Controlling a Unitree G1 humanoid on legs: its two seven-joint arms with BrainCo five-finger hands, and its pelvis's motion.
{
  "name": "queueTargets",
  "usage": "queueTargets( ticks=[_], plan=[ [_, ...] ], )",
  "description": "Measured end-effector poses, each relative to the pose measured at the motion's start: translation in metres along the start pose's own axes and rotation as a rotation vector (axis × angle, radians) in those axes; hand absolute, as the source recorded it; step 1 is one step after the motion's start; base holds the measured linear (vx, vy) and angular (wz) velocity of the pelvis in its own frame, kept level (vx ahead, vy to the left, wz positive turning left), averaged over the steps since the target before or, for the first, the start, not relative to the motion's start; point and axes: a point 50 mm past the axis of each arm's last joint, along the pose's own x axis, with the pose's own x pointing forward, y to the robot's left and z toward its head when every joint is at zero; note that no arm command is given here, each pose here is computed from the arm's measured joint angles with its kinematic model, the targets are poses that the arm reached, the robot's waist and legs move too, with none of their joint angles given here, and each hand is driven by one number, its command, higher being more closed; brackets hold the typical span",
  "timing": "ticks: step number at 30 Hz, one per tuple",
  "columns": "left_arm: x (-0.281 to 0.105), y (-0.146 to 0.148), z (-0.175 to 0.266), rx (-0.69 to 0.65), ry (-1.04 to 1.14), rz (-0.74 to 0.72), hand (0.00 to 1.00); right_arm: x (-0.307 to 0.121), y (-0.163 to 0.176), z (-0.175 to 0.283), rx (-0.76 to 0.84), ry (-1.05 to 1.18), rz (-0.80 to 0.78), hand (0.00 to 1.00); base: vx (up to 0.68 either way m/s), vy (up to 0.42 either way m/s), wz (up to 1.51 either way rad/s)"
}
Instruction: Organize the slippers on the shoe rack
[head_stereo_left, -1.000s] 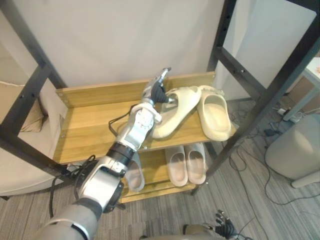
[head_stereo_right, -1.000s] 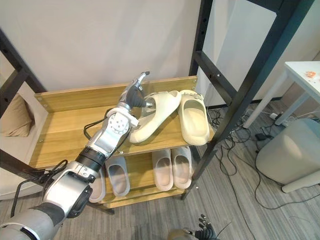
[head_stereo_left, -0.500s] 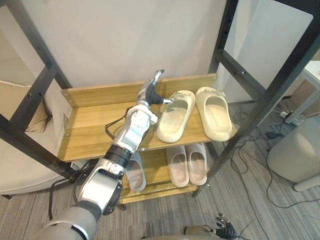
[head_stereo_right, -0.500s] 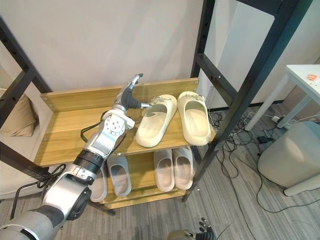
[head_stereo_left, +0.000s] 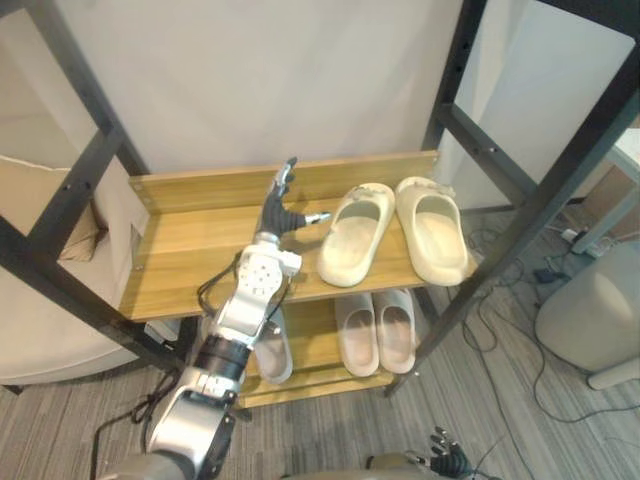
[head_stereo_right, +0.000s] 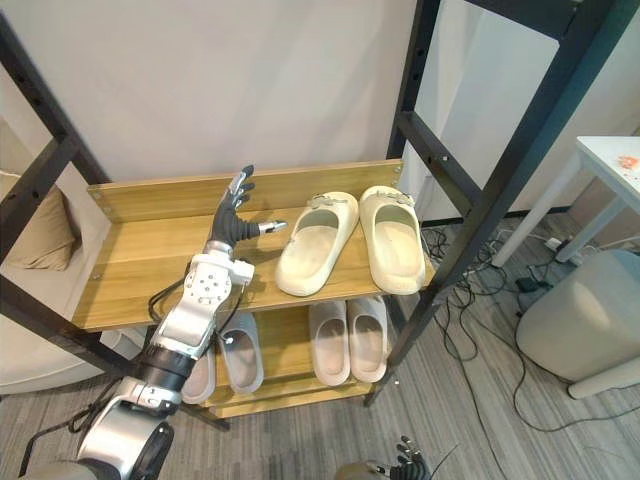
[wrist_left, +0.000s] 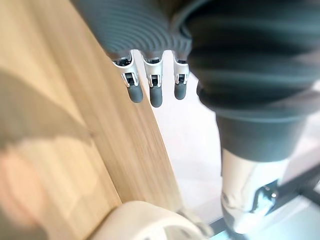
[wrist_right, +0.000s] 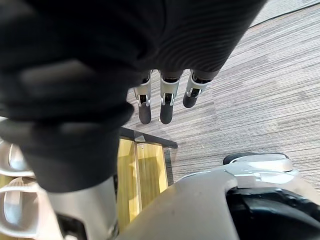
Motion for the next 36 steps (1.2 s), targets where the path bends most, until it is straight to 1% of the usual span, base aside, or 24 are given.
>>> queueTargets(
  ticks=[4,7,12,21,31,36],
  plan=[
    [-0.02,0.0,-0.009,-0.153,0.036,-0.031,0.0,0.001,-0.001,-0.001,-0.007,0.012,0.002,0.0,-0.02,-0.017,0.06],
    [-0.035,-0.003,-0.015,-0.242,0.065,-0.065,0.0,0.001,-0.001,-0.002,-0.016,0.019,0.006,0.0,0.0,-0.013,0.03],
    [-0.049,-0.014,-0.02,-0.336,0.1,-0.141,0.0,0.003,0.0,0.001,-0.043,0.015,0.024,0.0,0.0,-0.003,0.01],
    [-0.061,-0.048,-0.012,-0.403,0.096,-0.334,0.0,0.005,0.002,0.005,-0.067,0.004,0.039,0.0,0.0,-0.024,0.06],
    [-0.074,-0.086,-0.003,-0.427,0.097,-0.513,0.0,0.007,0.003,0.005,-0.079,0.013,0.044,0.0,0.0,-0.002,0.0],
    [-0.073,-0.095,-0.002,-0.424,0.1,-0.55,0.0,0.007,0.003,0.005,-0.083,0.013,0.044,0.0,0.0,-0.006,0.02]
  ],
)
